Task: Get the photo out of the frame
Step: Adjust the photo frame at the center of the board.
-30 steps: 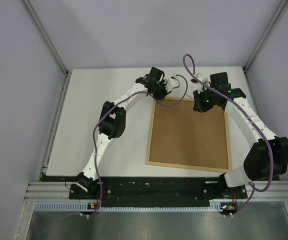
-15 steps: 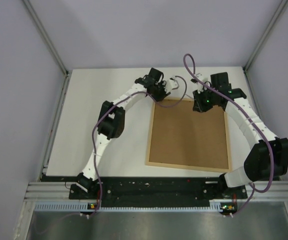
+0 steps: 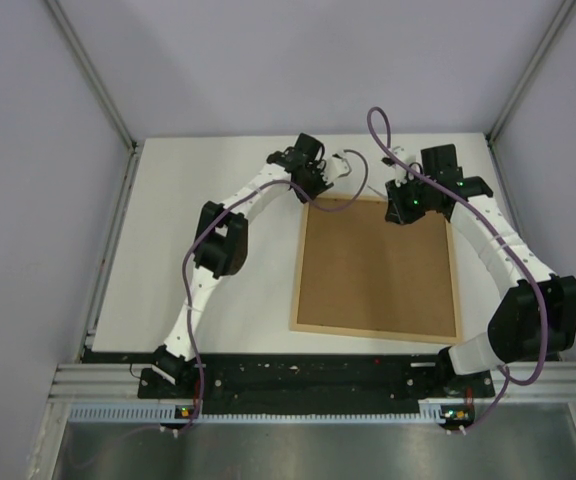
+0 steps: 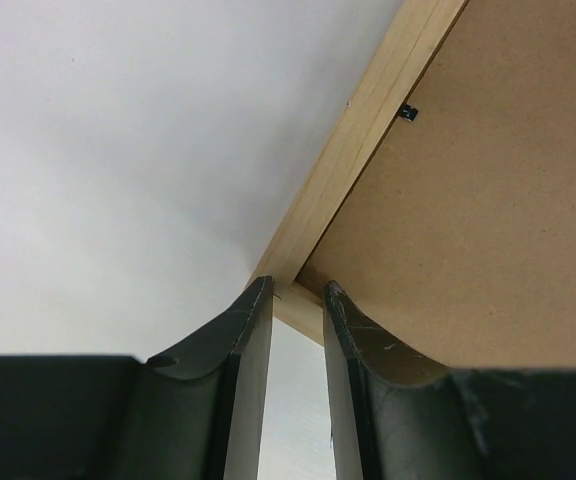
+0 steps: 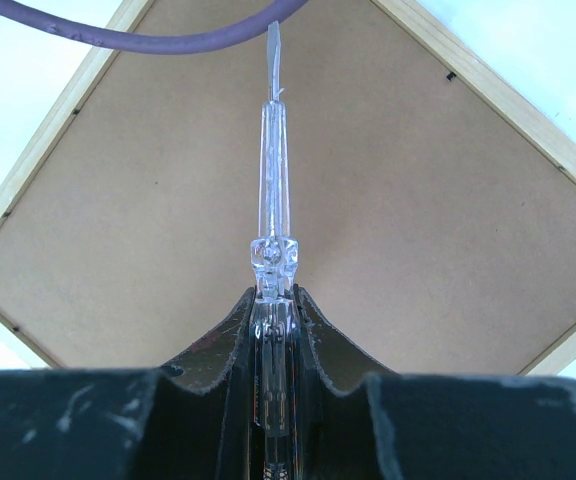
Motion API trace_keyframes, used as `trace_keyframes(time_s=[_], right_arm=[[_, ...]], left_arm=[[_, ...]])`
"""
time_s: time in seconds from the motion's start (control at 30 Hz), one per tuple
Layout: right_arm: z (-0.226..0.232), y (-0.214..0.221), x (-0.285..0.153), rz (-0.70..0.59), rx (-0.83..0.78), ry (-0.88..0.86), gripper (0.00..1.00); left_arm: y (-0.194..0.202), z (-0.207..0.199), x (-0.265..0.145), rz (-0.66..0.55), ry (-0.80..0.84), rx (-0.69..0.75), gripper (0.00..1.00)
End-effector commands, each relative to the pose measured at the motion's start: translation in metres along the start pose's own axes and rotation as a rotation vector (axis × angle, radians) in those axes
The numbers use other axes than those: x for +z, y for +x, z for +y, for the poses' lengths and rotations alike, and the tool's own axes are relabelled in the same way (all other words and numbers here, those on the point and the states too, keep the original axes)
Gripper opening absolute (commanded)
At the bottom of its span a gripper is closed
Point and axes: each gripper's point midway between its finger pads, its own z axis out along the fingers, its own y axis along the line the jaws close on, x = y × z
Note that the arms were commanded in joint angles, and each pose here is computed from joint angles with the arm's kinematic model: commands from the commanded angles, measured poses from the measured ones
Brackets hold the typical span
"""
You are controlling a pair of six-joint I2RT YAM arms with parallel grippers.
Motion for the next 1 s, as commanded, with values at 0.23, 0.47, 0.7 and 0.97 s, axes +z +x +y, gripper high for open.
trace_keyframes(time_s=[0.23, 0.47, 0.7, 0.97], right_arm=[[0.003, -0.023, -0.02, -0.098, -0.014, 0.001, 0.0], [0.003, -0.024, -0.02, -0.1, -0.016, -0.002, 0.0], [0.005, -0.025, -0.02, -0.102, -0.013, -0.012, 0.0], [0.007, -0.025, -0.019, -0.1, -0.004, -0.026, 0.0]], left_arm=[[0.071, -0.011, 0.001, 0.247, 0.058, 0.006, 0.45], [0.121, -0.011, -0.012, 0.43, 0.049, -0.06, 0.41], [0.154, -0.024, -0.037, 0.492, 0.141, -0.155, 0.39], [0.161, -0.04, -0.039, 0.505, 0.211, -0.231, 0.28]])
